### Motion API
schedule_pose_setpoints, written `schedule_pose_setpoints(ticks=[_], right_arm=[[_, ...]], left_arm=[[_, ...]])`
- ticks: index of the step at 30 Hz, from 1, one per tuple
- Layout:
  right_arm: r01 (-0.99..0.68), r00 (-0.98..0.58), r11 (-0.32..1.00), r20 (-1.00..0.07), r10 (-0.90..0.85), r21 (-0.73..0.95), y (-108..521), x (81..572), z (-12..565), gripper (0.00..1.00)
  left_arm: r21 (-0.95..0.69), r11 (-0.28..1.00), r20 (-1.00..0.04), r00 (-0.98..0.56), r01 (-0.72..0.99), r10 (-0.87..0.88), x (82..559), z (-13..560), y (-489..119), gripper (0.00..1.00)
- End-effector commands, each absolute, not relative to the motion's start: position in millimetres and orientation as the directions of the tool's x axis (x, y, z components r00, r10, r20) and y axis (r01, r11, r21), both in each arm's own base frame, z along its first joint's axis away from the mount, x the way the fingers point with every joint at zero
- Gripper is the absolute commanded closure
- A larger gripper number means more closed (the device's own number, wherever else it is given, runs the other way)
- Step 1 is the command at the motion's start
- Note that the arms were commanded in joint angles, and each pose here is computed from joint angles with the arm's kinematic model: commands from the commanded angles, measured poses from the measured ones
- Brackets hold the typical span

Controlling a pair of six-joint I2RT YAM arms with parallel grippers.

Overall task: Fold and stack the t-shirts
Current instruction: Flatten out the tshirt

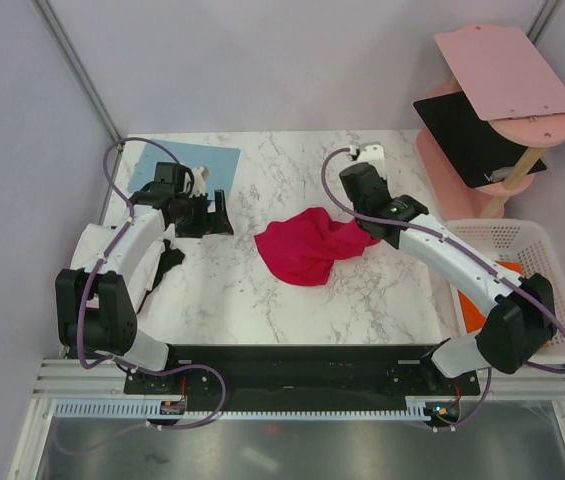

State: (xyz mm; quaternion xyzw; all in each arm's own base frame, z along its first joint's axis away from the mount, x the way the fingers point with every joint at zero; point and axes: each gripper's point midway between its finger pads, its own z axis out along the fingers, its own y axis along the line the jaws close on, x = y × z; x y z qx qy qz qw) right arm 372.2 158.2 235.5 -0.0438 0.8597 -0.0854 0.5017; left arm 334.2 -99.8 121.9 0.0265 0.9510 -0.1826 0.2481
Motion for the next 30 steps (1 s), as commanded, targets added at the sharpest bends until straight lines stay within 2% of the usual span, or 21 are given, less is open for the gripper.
schedule_pose_setpoints(ticks=[1, 4, 7, 8, 10, 11, 13, 14, 17, 21, 30], right_arm=[[0.203, -0.411, 0.976, -0.912, 0.014, -0.076, 106.1, 357.9, 255.2, 1.00], [0.237, -0.424, 0.965, -0.906, 0.003, -0.108, 90.8, 349.0, 250.8, 1.00], [0.285, -0.462, 0.946, -0.887, -0.007, -0.156, 78.4, 343.2, 241.5, 0.88], [0.297, -0.475, 0.939, -0.880, -0.014, -0.175, 76.0, 342.9, 237.5, 0.67], [0.303, -0.482, 0.937, -0.876, -0.009, -0.176, 74.1, 341.8, 237.3, 0.51], [0.297, -0.478, 0.940, -0.878, -0.005, -0.166, 74.7, 340.5, 239.3, 0.35], [0.298, -0.464, 0.943, -0.886, 0.005, -0.151, 74.1, 339.3, 243.6, 0.24], [0.306, -0.447, 0.942, -0.894, 0.016, -0.137, 72.4, 338.0, 249.2, 0.05], [0.318, -0.416, 0.941, -0.909, 0.026, -0.119, 68.3, 336.2, 260.1, 0.02], [0.308, -0.405, 0.945, -0.914, 0.027, -0.109, 70.3, 338.0, 263.6, 0.02], [0.270, -0.448, 0.953, -0.894, -0.002, -0.137, 75.8, 341.0, 242.7, 0.02]], left_arm=[[-0.386, 0.904, -0.481, -0.876, 0.185, -0.026, 330.2, 130.8, -122.4, 0.00], [-0.423, 0.877, -0.489, -0.872, 0.229, -0.008, 327.5, 135.7, -156.3, 0.00], [-0.451, 0.852, -0.476, -0.879, 0.264, 0.020, 322.9, 130.6, -195.5, 0.00], [-0.451, 0.853, -0.467, -0.884, 0.264, 0.027, 326.3, 122.7, -204.8, 0.00], [-0.437, 0.865, -0.447, -0.894, 0.248, 0.031, 325.2, 111.0, -217.2, 0.00], [-0.432, 0.870, -0.433, -0.901, 0.239, 0.033, 327.2, 100.9, -220.1, 0.00], [-0.433, 0.872, -0.411, -0.911, 0.229, 0.035, 325.6, 90.1, -224.9, 0.01], [-0.435, 0.870, -0.405, -0.914, 0.231, 0.041, 324.6, 85.6, -227.0, 0.02], [-0.428, 0.863, -0.396, -0.914, 0.268, 0.088, 310.5, 76.5, -240.8, 0.02], [-0.355, 0.888, -0.455, -0.884, 0.292, 0.108, 299.1, 81.0, -255.4, 0.00], [-0.275, 0.959, -0.435, -0.898, 0.063, -0.066, 312.0, 54.0, -215.2, 0.00]])
